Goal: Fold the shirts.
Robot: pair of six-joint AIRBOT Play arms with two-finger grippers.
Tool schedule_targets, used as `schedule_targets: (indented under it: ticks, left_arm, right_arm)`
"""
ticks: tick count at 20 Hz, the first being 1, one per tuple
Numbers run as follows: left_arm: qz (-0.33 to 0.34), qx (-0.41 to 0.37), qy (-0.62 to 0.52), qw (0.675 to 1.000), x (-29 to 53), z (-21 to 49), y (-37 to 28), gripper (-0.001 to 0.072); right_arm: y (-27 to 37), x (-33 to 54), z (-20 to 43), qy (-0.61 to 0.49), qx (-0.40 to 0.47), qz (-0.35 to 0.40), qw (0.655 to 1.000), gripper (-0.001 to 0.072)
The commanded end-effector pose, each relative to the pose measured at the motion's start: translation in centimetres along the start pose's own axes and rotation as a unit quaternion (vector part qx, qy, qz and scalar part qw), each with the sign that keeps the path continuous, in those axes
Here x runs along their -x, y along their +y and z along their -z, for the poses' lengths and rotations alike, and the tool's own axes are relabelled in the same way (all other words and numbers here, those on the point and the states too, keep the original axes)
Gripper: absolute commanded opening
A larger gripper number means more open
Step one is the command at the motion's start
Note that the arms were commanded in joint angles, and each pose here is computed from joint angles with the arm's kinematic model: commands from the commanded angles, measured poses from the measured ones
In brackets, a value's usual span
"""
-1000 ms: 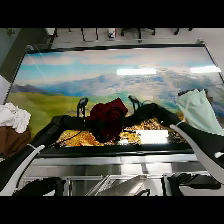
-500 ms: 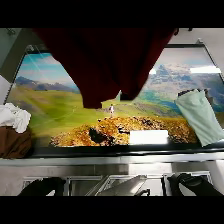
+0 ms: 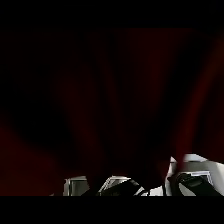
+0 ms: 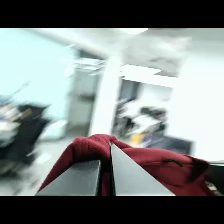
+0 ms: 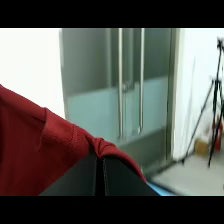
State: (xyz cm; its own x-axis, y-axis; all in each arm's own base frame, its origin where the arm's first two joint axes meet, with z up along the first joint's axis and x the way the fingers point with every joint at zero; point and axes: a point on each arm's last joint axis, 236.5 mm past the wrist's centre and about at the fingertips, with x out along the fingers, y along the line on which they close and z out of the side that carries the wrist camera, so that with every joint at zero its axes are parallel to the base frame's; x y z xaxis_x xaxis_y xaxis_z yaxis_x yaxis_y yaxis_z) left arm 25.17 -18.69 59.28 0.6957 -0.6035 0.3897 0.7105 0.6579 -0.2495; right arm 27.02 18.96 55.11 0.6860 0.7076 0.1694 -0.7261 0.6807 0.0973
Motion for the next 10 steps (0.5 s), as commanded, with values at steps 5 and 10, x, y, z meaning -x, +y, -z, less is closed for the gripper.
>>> schedule_targets:
  ticks: [5, 10]
  left_arm:
    - [-0.224, 0.057, 0.277, 0.933, -5.3, 27.3, 26.2, 0.0014]
    - [-0.247, 0.103, 0.405, 0.874, -7.1, 44.9, 34.7, 0.0014]
  right_arm:
    - [-14.9, -11.3, 26.4, 0.25, -0.127, 0.074, 0.957, 0.0017]
    - [-23.3, -14.5, 42.4, 0.328, -0.208, 0.133, 0.912, 0.0017]
